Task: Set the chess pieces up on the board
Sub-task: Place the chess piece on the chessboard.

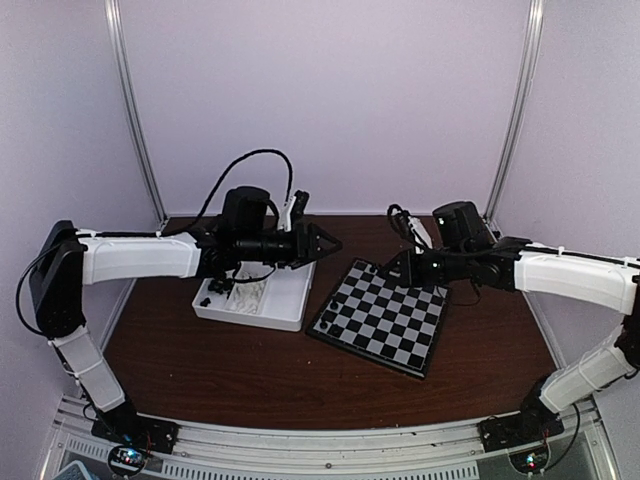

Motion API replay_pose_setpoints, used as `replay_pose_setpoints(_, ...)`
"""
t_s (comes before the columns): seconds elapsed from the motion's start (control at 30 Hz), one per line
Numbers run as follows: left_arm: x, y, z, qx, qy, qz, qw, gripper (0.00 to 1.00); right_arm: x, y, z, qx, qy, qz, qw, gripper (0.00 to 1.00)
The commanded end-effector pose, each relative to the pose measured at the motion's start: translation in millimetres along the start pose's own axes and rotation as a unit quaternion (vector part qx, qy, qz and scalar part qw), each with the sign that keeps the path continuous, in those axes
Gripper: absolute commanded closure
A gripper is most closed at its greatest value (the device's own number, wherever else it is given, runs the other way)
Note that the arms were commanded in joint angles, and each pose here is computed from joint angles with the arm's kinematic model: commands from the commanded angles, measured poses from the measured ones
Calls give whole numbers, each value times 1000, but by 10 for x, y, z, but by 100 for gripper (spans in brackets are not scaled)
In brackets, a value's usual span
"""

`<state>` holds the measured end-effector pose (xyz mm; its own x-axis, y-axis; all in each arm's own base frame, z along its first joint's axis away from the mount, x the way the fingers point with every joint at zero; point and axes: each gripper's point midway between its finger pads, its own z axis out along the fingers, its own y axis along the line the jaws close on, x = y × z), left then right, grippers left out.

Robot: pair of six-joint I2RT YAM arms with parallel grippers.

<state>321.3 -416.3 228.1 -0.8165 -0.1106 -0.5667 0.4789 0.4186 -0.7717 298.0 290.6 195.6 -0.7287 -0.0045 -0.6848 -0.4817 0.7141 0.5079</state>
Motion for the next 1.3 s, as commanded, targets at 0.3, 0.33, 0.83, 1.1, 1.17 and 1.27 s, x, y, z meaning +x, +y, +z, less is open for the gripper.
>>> replay_pose_setpoints(0.3, 398, -191, -178, 15, 51, 570, 820, 42, 226, 363, 42, -101, 175, 50, 978, 100)
replay_pose_setpoints(0.33, 446, -168, -158, 8, 52, 607, 793, 42, 224, 377, 50, -105, 178, 53, 977, 100)
replay_pose_setpoints(0.83, 695, -141, 22, 64, 72, 730, 676, 43, 317, 574, 172, -179, 221, 108, 953, 100)
replay_pose_setpoints(1.1, 800, -90, 106, 89, 97, 750, 648, 48, 286, 633, 219, -202, 221, 122, 946, 100)
replay_pose_setpoints(1.17, 807, -56, 132, 87, 107, 748, 649, 49, 280, 636, 230, -203, 220, 124, 946, 100)
replay_pose_setpoints(1.27, 789, -64, 158, 87, 103, 749, 648, 50, 286, 632, 243, -205, 222, 128, 945, 100)
